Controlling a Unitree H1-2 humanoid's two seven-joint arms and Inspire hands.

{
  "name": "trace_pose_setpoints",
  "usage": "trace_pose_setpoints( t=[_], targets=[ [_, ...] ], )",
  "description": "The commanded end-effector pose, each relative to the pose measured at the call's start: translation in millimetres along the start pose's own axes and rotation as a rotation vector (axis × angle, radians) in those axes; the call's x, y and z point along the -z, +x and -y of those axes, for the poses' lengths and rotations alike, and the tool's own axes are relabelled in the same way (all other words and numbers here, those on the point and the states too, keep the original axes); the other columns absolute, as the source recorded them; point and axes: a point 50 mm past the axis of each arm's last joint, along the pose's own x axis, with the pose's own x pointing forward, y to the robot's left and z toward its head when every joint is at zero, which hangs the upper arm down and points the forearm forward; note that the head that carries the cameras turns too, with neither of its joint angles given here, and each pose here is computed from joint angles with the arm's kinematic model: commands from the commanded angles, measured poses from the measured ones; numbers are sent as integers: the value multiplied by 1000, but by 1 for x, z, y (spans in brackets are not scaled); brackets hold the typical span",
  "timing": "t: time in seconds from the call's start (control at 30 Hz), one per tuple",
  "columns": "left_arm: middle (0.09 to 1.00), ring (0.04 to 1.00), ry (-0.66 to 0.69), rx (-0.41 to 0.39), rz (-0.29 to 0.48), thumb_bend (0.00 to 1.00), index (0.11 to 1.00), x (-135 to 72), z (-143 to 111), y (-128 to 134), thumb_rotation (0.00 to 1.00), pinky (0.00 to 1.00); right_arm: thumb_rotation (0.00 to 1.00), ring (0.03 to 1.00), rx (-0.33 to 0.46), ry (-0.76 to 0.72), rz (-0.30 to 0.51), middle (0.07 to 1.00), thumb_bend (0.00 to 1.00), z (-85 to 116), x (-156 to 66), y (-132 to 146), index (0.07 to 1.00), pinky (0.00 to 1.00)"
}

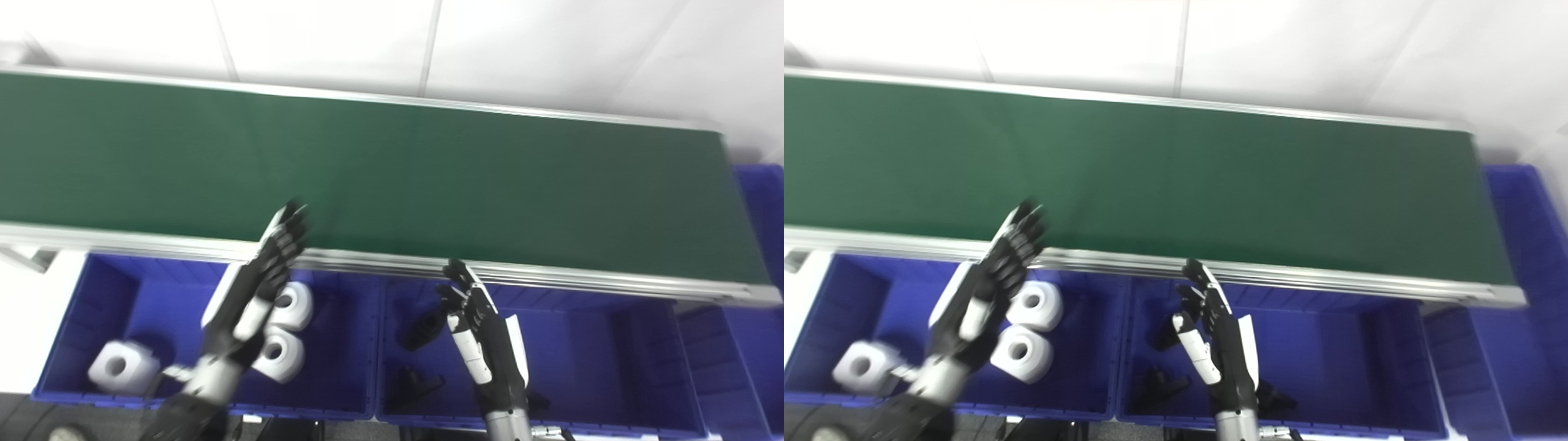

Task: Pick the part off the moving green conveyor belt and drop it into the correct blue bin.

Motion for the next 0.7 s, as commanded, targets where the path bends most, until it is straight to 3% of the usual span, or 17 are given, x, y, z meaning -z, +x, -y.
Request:
trace_pose_setpoints(
  t=[0.0,0.23,0.4,0.57,0.67],
  targets=[
    [1000,1000,87,11,137,925,1000,-13,1,11,847,994,930,842,10,79,99,918,805,-37,-21,12,927,833],
    [1000,1000,161,-1,176,910,1000,-18,-6,11,885,999,953,850,29,73,98,907,805,-28,-21,8,927,843],
    [1000,1000,254,-31,239,958,1000,-39,-5,1,902,967,955,848,28,70,89,895,807,-17,-18,0,922,846],
    [1000,1000,326,-53,255,884,1000,-61,-4,-21,928,956,957,858,19,67,85,904,821,-6,-16,-7,917,860],
    [1000,1000,313,-81,236,876,1000,-52,-3,-29,923,977,981,864,12,63,90,923,827,1,-14,-10,931,875]
  ],
)
